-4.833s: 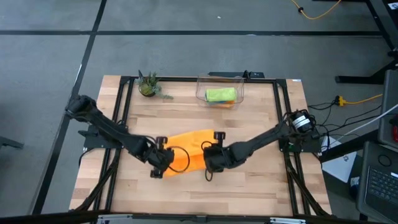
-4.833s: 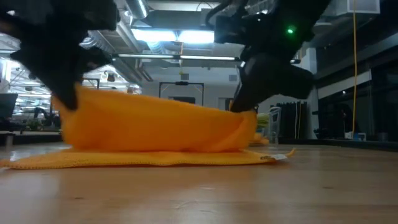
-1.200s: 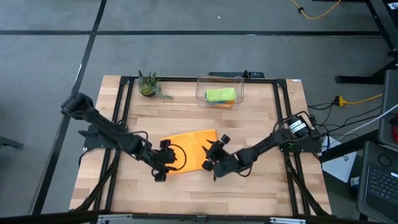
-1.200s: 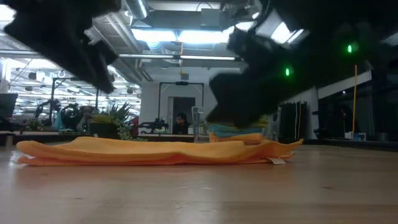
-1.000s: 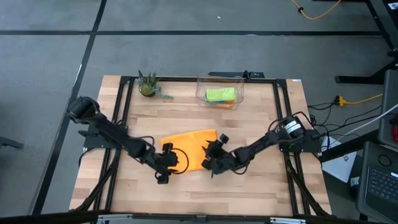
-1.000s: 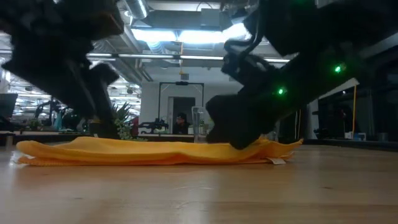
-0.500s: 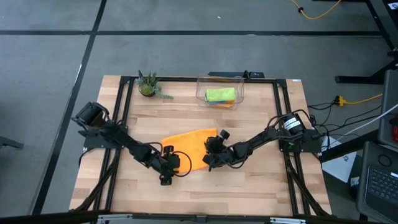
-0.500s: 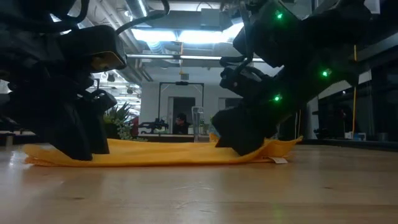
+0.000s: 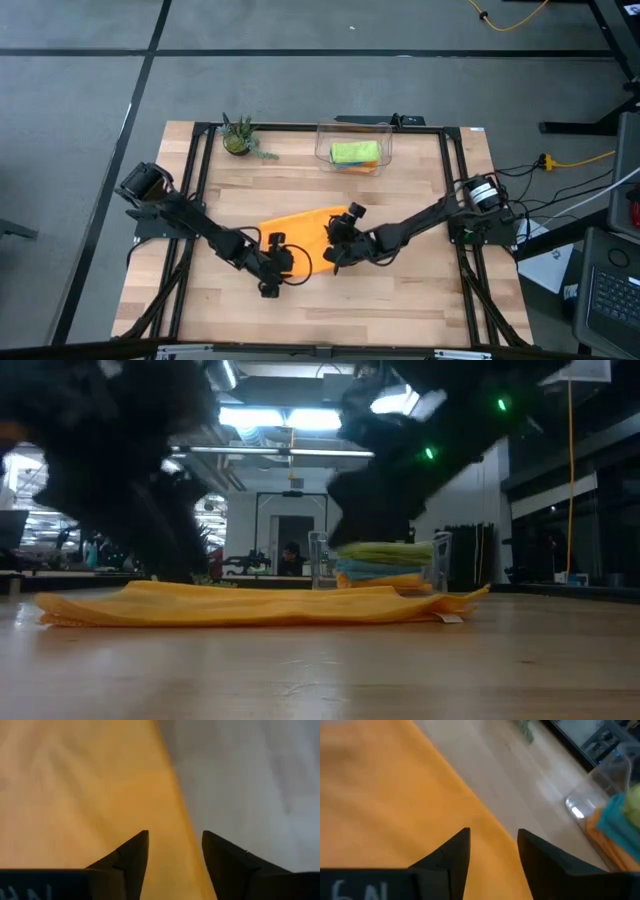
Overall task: Fold microfiber towels
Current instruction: Fold the orange towel on the table
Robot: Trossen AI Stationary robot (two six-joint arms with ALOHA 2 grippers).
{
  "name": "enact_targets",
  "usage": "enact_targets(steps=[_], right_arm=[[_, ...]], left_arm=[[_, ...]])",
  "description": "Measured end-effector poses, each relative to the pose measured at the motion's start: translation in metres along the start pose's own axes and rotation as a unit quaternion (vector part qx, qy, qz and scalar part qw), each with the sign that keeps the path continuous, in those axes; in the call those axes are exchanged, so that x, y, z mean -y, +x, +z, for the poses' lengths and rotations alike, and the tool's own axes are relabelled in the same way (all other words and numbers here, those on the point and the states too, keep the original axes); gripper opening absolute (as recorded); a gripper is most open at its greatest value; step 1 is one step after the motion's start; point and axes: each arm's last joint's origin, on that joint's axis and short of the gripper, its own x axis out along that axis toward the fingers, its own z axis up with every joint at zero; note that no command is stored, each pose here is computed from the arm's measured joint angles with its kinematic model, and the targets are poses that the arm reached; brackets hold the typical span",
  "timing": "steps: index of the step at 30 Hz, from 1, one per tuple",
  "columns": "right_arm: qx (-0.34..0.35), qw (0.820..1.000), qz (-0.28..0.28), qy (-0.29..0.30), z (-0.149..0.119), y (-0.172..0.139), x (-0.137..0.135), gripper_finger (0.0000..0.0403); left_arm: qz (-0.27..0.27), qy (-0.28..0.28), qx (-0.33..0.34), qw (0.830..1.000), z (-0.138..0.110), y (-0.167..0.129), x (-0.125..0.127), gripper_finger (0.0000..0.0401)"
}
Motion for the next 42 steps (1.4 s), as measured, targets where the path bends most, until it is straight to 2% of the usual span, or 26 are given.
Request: enact_targets(steps=[3, 8, 10, 13, 17, 21, 29, 31, 33, 35, 37, 40, 42], right_arm=[[0.008, 1.000, 0.011, 0.014, 0.012, -0.006, 0.002, 0.0166], [-0.008, 0.995, 0.069, 0.072, 0.018, -0.008, -0.002, 0.0166], [-0.013, 0.988, 0.080, 0.132, 0.018, -0.008, -0.003, 0.0166], [0.007, 0.966, 0.073, 0.249, 0.015, -0.004, -0.007, 0.0166], [0.051, 0.959, 0.066, 0.270, 0.004, 0.010, -0.025, 0.0166], [0.076, 0.951, 0.082, 0.290, -0.010, 0.028, -0.049, 0.0166], [0.119, 0.948, -0.016, 0.296, -0.024, 0.072, -0.091, 0.0166], [0.128, 0.948, -0.030, 0.291, -0.023, 0.079, -0.100, 0.0166], [0.123, 0.956, -0.015, 0.265, -0.022, 0.086, -0.109, 0.0166], [0.102, 0.977, 0.041, 0.185, -0.020, 0.091, -0.118, 0.0166], [0.086, 0.982, 0.133, 0.103, -0.016, 0.094, -0.121, 0.0166], [0.079, 0.959, 0.272, 0.008, -0.010, 0.095, -0.120, 0.0166], [0.081, 0.942, 0.324, -0.028, -0.005, 0.099, -0.116, 0.0166]], left_arm=[[0.002, 0.030, -0.005, 1.000, 0.008, -0.003, 0.002, 0.0179], [0.019, 0.064, -0.034, 0.997, 0.024, -0.011, 0.005, 0.0179], [0.036, 0.079, -0.068, 0.994, 0.030, -0.018, 0.005, 0.0179], [0.082, 0.117, -0.103, 0.984, 0.042, -0.031, 0.003, 0.0179], [0.164, 0.156, -0.143, 0.964, 0.052, -0.048, -0.004, 0.0179], [0.230, 0.157, -0.178, 0.944, 0.059, -0.068, -0.011, 0.0179], [0.314, 0.112, -0.234, 0.913, 0.065, -0.102, -0.021, 0.0179], [0.329, 0.098, -0.243, 0.907, 0.062, -0.106, -0.023, 0.0179], [0.338, 0.089, -0.247, 0.904, 0.061, -0.109, -0.023, 0.0179], [0.341, 0.089, -0.250, 0.902, 0.059, -0.110, -0.022, 0.0179], [0.339, 0.090, -0.249, 0.903, 0.059, -0.110, -0.021, 0.0179], [0.337, 0.093, -0.249, 0.903, 0.058, -0.111, -0.019, 0.0179], [0.334, 0.091, -0.251, 0.904, 0.058, -0.111, -0.019, 0.0179]])
